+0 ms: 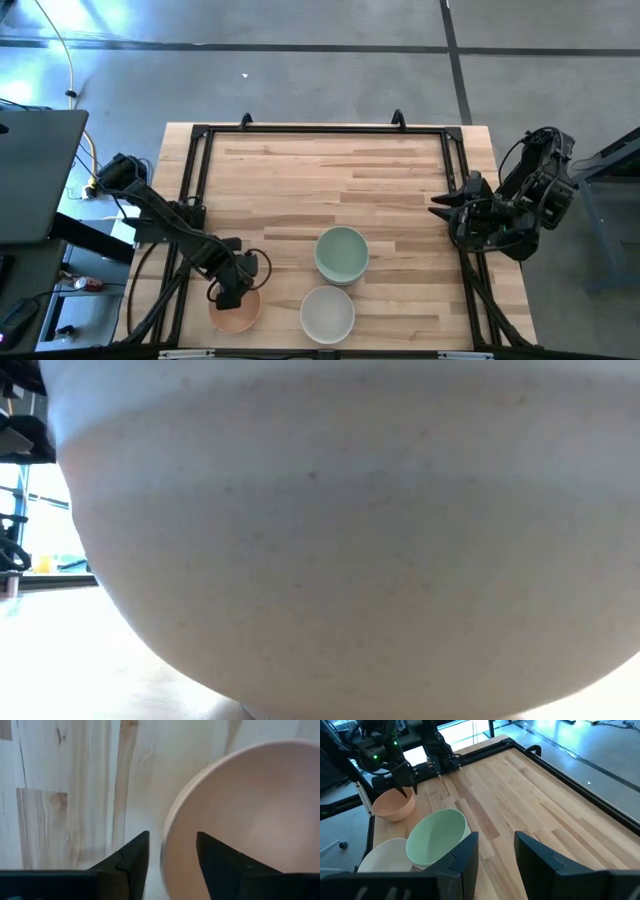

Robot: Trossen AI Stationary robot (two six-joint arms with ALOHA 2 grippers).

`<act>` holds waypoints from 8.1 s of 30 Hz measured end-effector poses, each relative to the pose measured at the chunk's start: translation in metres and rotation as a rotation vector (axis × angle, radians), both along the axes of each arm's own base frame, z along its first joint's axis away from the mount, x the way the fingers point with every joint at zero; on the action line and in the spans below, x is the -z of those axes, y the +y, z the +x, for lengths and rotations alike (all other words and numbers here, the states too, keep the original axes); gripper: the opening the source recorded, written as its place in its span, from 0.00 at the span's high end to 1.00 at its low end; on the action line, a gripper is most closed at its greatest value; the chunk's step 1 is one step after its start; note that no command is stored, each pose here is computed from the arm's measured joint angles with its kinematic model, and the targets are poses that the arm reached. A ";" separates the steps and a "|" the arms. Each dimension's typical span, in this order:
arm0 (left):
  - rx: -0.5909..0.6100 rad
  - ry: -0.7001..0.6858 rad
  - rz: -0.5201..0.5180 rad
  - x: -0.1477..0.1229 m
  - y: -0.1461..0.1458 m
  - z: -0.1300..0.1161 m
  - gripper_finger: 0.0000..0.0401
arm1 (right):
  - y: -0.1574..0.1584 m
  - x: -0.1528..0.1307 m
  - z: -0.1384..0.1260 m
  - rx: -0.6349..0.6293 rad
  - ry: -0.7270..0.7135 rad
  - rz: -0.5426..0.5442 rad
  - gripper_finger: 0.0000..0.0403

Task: Nest bowls inside each other
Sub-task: Stack the light orange bowl on top of the light blue bowl, then stack the white bowl on top of the light orange bowl

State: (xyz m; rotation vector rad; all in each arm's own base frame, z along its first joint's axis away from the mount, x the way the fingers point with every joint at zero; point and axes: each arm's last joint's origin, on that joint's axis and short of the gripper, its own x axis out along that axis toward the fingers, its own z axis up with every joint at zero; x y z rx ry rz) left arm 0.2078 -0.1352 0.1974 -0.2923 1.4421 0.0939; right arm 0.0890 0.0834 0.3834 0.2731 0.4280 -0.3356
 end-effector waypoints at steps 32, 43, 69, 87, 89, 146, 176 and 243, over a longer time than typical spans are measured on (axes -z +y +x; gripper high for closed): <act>0.031 0.010 -0.095 -0.008 0.028 0.021 1.00 | 0.000 0.000 0.000 -0.007 -0.001 -0.019 0.71; 0.030 0.003 -0.018 -0.039 0.053 0.034 1.00 | 0.000 0.000 0.000 -0.007 0.003 -0.024 0.71; -0.049 -0.198 0.054 -0.139 0.125 0.080 1.00 | -0.002 0.001 -0.001 0.002 0.004 -0.050 0.71; 0.137 -0.193 0.072 -0.166 0.145 0.159 1.00 | -0.001 0.001 -0.001 -0.001 0.009 -0.044 0.71; 0.134 -0.207 0.073 -0.172 0.149 0.162 1.00 | -0.001 0.001 -0.001 -0.002 0.009 -0.045 0.71; 0.112 -0.292 0.035 -0.130 0.153 0.232 1.00 | -0.002 0.001 -0.001 0.008 0.000 -0.055 0.71; 0.088 -0.134 0.069 -0.102 0.151 0.236 1.00 | -0.002 0.000 -0.001 0.013 -0.007 -0.057 0.71; 0.032 -0.229 0.104 -0.198 0.130 0.163 0.65 | 0.004 0.004 0.001 -0.028 0.072 0.058 0.71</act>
